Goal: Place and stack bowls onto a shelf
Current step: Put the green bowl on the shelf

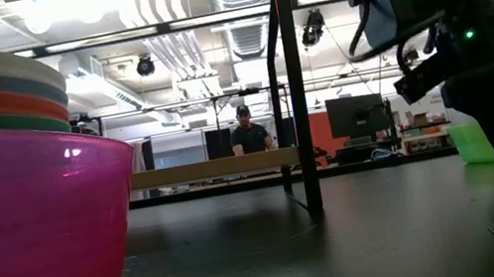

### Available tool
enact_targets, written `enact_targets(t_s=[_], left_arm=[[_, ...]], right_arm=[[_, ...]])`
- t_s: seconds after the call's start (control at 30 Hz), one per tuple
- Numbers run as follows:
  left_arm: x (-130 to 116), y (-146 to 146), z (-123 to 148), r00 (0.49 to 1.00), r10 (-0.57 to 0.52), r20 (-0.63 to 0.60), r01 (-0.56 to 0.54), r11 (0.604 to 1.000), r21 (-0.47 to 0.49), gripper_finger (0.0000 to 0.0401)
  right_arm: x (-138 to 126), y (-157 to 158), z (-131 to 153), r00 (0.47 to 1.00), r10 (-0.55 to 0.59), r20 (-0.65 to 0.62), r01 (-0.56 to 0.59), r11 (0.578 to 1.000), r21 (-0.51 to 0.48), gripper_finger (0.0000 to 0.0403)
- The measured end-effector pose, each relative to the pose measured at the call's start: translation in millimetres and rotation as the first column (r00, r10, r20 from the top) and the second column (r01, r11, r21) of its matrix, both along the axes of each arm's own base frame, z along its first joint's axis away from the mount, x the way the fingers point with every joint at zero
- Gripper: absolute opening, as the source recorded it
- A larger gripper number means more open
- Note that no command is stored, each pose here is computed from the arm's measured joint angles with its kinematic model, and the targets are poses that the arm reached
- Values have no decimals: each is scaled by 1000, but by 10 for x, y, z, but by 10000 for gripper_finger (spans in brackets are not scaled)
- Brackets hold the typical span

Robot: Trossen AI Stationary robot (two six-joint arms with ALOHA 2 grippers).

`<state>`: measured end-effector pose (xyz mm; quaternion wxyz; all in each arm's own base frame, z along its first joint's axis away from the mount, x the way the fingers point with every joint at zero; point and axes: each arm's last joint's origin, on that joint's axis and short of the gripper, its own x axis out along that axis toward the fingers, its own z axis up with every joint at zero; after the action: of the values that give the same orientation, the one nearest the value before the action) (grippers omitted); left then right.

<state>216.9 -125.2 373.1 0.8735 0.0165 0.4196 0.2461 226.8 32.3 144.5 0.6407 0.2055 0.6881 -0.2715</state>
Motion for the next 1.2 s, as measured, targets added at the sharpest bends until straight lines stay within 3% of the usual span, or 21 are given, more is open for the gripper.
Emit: enact_targets(t_s=[0.2, 0.4, 0.57, 0.73, 0.9, 1.03, 1.2], left_arm=[[0, 0, 0, 1000, 0, -1, 0, 1000, -1, 148], [0, 0, 0, 1000, 0, -1, 0, 1000, -1, 148], [-1, 0, 1, 1000, 0, 0, 0, 1000, -1, 148], [2, -2, 1, 1000, -8, -2, 8, 1000, 2, 148], [6, -1, 5, 993, -102, -56, 107, 991, 85, 145], [56, -27, 28, 975, -209, -76, 219, 961, 170, 139], [191, -116, 105, 933, -358, -27, 354, 903, 243, 134]], right_arm=[[-14, 7, 7, 999, 36, -15, -35, 999, 34, 15], [-29, 2, 228, 998, 32, 56, -33, 999, 31, 9], [12, -23, 545, 980, 35, 198, -23, 998, -59, 9], [105, -47, 1012, 921, 106, 374, -41, 983, -178, 9], [291, 3, 1552, 782, 391, 485, -255, 911, -324, 9], [466, 64, 1930, 616, 603, 507, -423, 796, -433, 8], [692, 122, 2237, 434, 770, 468, -567, 637, -522, 8]])
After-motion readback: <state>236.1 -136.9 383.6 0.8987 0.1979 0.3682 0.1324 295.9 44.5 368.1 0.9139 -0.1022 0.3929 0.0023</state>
